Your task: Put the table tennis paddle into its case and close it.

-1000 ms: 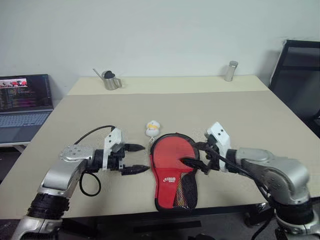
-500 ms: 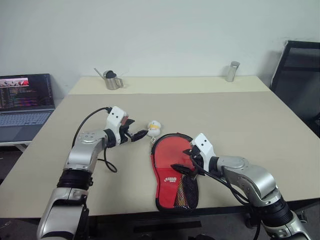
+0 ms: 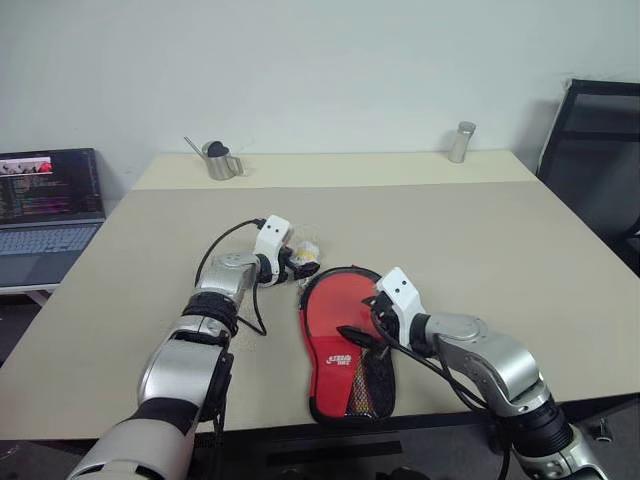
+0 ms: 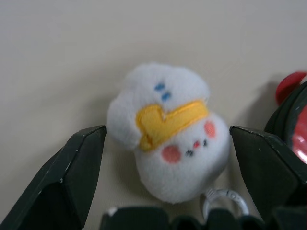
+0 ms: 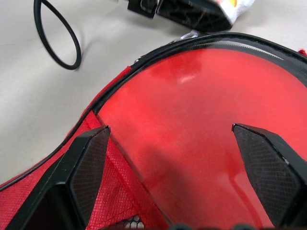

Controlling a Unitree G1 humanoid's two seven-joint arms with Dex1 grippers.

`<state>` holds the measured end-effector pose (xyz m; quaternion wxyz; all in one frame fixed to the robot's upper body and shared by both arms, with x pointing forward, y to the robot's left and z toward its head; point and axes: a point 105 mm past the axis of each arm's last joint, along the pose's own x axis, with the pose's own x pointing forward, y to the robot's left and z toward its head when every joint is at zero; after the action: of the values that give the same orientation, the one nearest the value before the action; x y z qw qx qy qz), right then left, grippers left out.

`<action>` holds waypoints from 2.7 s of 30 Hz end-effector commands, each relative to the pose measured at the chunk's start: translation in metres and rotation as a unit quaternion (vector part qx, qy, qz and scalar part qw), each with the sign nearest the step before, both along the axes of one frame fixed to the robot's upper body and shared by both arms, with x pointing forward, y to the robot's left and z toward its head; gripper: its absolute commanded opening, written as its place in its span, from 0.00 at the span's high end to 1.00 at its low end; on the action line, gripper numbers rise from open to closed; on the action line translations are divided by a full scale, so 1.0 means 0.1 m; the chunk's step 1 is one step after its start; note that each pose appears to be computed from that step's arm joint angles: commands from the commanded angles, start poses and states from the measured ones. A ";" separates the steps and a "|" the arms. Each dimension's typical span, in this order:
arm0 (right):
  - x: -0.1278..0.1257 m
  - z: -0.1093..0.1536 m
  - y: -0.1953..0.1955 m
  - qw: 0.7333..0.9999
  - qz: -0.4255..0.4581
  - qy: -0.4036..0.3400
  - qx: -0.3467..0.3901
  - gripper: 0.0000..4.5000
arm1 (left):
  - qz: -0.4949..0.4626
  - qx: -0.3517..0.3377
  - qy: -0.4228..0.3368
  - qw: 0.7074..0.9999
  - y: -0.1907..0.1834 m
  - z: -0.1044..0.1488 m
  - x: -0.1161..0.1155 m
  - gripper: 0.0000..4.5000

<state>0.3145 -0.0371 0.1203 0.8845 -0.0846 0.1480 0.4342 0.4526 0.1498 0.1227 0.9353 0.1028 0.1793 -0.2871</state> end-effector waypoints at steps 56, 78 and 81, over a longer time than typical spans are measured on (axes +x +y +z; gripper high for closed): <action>0.24 -0.38 0.45 0.999 0.010 0.010 -0.041 0.00 | -0.144 0.121 -0.209 0.960 -0.23 0.60 -0.01 0.94; 0.11 -0.71 0.33 0.996 -0.017 0.061 -0.060 0.00 | -0.158 0.297 -0.334 0.880 -0.81 0.89 0.13 0.94; 0.11 -0.73 0.33 0.996 -0.021 0.063 -0.061 0.00 | -0.178 0.320 -0.343 0.865 -0.90 0.84 0.11 0.94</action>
<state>0.3339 0.0071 0.0886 0.8856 -0.1083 0.1475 0.4268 0.4626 0.0770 0.1703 0.7972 0.5041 -0.0285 -0.3310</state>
